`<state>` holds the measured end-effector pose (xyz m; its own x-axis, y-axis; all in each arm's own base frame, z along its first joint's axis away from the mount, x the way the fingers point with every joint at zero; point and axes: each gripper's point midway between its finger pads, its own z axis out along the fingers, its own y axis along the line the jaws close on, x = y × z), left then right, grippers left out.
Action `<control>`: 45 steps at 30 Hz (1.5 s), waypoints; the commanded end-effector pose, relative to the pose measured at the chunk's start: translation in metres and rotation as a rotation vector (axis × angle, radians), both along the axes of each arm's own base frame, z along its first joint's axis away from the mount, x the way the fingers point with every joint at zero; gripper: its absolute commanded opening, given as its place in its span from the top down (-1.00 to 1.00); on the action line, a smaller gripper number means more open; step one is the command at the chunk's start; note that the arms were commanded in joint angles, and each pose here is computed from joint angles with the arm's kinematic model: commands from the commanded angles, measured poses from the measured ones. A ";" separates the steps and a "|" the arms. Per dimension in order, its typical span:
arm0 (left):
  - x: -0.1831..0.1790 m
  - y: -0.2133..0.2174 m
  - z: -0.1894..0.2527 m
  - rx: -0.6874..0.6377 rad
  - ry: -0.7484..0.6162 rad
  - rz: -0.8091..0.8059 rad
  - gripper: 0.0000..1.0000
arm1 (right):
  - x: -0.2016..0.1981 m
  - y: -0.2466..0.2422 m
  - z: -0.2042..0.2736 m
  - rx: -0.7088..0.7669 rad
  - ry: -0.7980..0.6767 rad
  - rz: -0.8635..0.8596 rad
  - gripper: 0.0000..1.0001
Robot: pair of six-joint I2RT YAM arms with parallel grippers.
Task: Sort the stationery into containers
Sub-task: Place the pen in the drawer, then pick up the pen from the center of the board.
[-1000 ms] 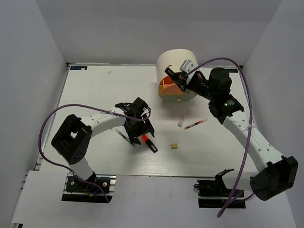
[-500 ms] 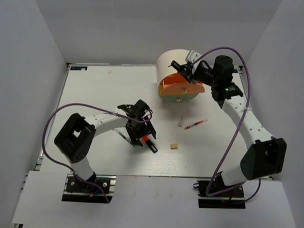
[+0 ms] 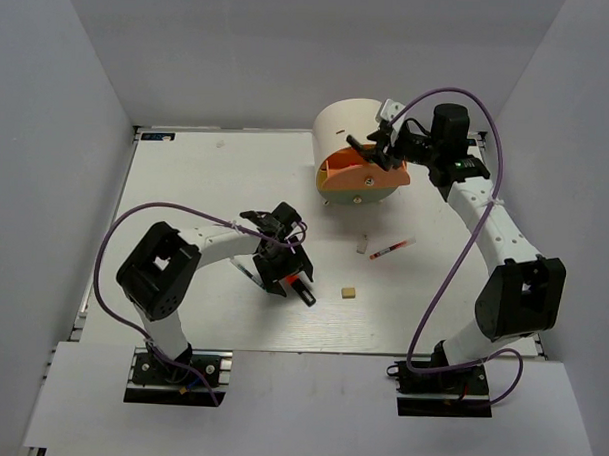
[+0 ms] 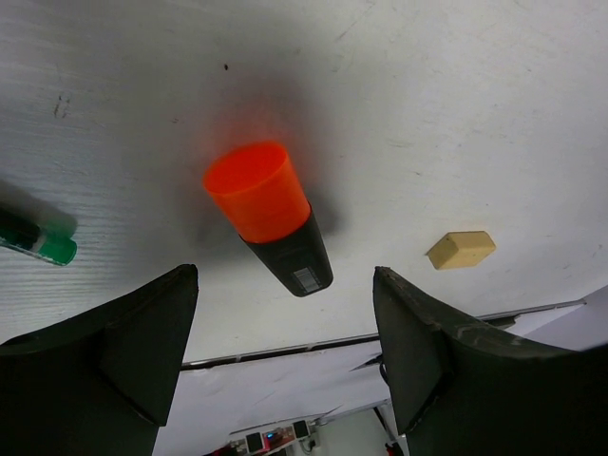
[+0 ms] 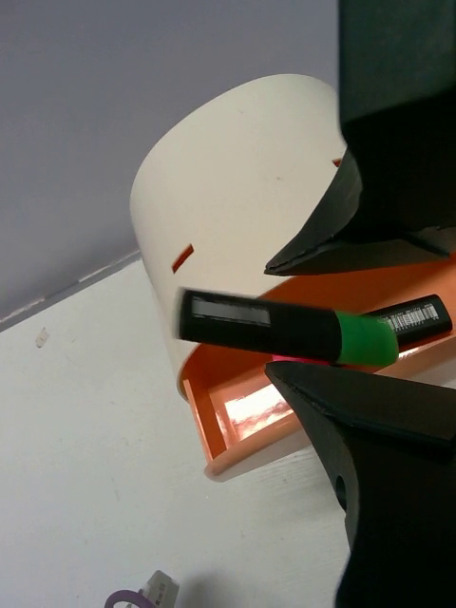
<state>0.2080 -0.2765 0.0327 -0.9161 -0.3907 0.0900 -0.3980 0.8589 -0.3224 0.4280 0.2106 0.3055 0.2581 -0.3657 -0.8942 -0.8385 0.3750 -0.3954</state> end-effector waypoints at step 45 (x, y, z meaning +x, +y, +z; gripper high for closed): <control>0.090 -0.038 0.148 -0.129 -0.631 -0.178 0.74 | -0.205 -0.025 -0.144 0.056 0.583 0.117 -0.34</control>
<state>0.2691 -0.3031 0.1027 -0.9387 -0.2693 -0.2150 -0.1517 0.8831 -0.4439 0.2363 0.1893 0.1887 -0.1865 -0.2865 -0.9398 -0.9569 0.2696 0.1077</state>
